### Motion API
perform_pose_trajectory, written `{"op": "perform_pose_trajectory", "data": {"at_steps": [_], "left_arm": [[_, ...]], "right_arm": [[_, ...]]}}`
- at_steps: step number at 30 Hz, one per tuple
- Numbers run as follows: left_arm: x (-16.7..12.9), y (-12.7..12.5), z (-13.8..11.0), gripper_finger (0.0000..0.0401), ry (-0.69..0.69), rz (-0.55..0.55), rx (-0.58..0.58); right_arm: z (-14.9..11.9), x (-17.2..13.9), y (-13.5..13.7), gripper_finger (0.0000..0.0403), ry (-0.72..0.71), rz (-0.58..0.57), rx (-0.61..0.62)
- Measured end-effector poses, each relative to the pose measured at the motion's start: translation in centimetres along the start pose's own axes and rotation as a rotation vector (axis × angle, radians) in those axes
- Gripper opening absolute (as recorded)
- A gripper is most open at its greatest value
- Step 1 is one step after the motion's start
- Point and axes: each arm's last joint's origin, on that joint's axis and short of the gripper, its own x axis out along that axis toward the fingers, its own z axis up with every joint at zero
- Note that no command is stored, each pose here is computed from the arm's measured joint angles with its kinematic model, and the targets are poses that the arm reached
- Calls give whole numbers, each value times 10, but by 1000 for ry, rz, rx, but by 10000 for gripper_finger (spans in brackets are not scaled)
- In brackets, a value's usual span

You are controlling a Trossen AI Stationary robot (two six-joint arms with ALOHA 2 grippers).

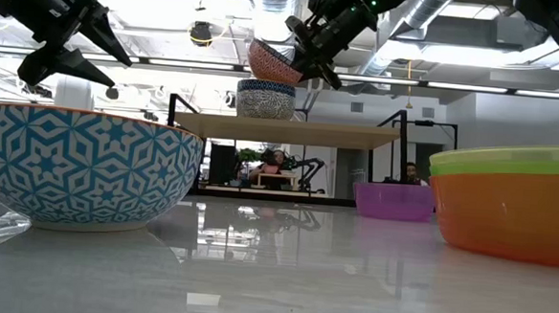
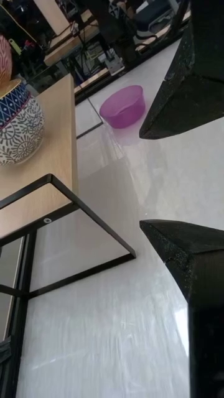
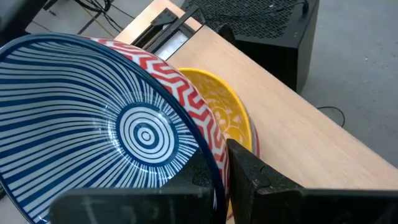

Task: Place and stack bowls onto a shelf
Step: Stack the blue patterned bowl on top of the yellow patterned bowl on the shelf

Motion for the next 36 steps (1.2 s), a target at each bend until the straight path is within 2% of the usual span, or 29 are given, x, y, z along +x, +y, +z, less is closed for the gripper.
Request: {"op": "perform_pose_trajectory", "data": {"at_steps": [9, 17, 36], "left_arm": [[0, 0, 0, 208, -11, 7, 1], [0, 1, 0, 208, -7, 16, 9], [0, 3, -1, 208, -8, 34, 24]], "right_arm": [[-1, 7, -3, 43, 11, 9, 4], [1, 6, -4, 94, -5, 15, 9], [7, 4, -11, 102, -47, 20, 4]]}}
